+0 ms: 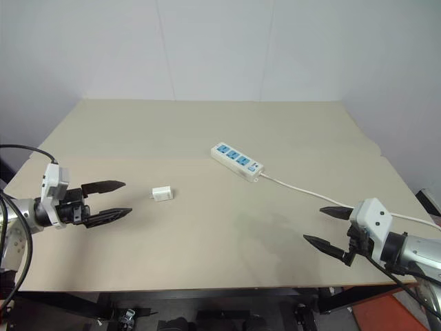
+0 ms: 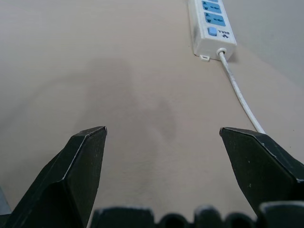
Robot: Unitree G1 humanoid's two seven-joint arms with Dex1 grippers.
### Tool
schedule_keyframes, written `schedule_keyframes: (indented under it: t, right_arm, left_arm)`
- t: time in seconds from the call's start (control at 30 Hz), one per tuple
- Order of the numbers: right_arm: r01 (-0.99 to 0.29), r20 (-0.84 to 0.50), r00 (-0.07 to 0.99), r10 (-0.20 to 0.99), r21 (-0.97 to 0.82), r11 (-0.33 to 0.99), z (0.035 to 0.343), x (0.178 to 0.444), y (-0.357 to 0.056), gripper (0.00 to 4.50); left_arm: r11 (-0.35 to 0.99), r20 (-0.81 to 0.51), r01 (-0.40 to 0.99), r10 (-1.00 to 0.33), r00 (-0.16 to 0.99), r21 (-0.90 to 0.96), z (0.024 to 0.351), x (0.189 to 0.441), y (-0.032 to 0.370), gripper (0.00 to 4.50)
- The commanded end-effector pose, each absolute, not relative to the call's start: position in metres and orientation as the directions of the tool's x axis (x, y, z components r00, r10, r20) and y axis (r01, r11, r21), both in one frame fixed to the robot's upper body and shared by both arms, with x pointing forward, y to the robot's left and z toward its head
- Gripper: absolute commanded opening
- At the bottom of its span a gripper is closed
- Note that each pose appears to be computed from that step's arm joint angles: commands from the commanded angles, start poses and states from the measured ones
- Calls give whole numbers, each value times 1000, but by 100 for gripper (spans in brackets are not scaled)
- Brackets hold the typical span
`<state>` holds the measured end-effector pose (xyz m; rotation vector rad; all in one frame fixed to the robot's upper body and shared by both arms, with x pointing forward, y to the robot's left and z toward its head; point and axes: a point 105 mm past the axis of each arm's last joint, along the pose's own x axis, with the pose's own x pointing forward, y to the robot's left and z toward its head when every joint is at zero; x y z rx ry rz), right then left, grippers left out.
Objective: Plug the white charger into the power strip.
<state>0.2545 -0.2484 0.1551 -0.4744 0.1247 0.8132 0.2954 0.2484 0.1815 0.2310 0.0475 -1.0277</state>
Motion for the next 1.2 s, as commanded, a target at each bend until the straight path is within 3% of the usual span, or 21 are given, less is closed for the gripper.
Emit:
schedule_keyframes:
  t: [0.03, 0.47, 0.7, 1.03, 1.2]
  right_arm:
    - [-693, -266, 713, 648, -403, 598, 167, 255, -254, 448]
    - [-639, -255, 764, 593, -428, 639, 164, 265, -259, 448]
    - [-575, -221, 814, 537, -431, 695, 163, 321, -258, 448]
    - [-587, -257, 808, 531, -260, 767, 140, 413, -230, 448]
    - [-530, -345, 831, 436, -252, 810, 122, 433, -227, 448]
  left_arm:
    - [478, -130, 854, -852, 508, 204, 197, 292, 249, 450]
    - [464, -144, 865, -858, 493, 193, 196, 293, 249, 450]
    - [431, -136, 877, -876, 463, 211, 194, 293, 233, 450]
    - [285, -177, 907, -920, 350, 311, 205, 299, 193, 450]
    - [252, -169, 902, -930, 325, 351, 213, 305, 179, 450]
